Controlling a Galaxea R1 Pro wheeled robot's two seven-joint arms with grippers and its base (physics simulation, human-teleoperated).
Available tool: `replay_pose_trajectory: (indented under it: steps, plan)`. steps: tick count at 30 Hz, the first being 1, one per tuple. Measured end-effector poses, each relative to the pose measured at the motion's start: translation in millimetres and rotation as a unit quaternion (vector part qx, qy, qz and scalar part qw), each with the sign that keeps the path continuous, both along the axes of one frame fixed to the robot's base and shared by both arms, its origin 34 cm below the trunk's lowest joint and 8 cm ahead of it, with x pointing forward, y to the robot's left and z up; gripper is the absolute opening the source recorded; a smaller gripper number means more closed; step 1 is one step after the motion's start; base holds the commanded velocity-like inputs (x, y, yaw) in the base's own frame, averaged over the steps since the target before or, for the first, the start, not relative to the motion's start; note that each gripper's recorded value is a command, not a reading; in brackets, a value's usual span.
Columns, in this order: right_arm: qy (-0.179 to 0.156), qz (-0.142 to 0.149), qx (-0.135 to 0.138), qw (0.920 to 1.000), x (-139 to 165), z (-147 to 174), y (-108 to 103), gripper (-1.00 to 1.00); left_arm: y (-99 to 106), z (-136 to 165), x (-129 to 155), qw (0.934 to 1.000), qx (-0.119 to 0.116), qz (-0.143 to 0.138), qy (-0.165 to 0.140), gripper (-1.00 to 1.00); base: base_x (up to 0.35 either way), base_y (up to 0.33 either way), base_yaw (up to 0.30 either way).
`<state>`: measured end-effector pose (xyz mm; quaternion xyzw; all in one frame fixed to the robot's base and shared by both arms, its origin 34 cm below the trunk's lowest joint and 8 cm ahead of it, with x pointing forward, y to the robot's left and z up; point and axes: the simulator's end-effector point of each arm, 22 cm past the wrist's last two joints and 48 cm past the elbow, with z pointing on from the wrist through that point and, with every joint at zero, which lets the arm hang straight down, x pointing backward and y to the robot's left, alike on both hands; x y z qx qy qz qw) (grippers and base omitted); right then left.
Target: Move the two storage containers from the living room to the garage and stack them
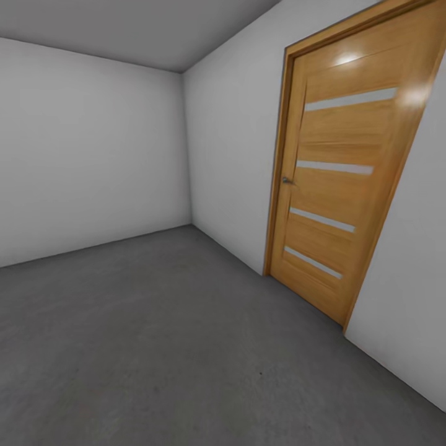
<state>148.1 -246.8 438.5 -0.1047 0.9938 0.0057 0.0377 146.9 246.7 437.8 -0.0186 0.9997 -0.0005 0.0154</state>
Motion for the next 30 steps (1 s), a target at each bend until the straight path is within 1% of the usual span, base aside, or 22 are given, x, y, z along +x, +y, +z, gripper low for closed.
replay_pose_trajectory:
  steps: [7, 11, 19, 30]
  plan:
    - [0.0, -0.001, 0.001, 1.0, 0.1, 0.0, 1.1, 1.0, 0.2, 0.0, 0.1, 1.0, 0.0, 0.001, 0.0, 1.0, 0.324, 0.0, -0.003]
    - [0.001, -0.001, 0.001, 1.0, -0.2, 0.0, 1.6, 1.0, 0.2, 0.0, 0.4, 1.0, 0.0, 0.001, -0.001, 1.0, 0.324, 0.0, -0.117]
    - [0.0, -0.002, 0.001, 1.0, 0.6, 0.0, 1.6, 1.0, 0.2, 0.0, 2.0, 1.0, 0.0, 0.001, -0.003, 1.0, 0.324, 0.0, -0.212]
    - [-0.001, -0.002, 0.0, 1.0, 1.5, 0.0, 1.0, 1.0, 0.2, 0.1, 2.9, 1.0, 0.0, 0.001, -0.004, 1.0, 0.324, 0.0, -0.265]
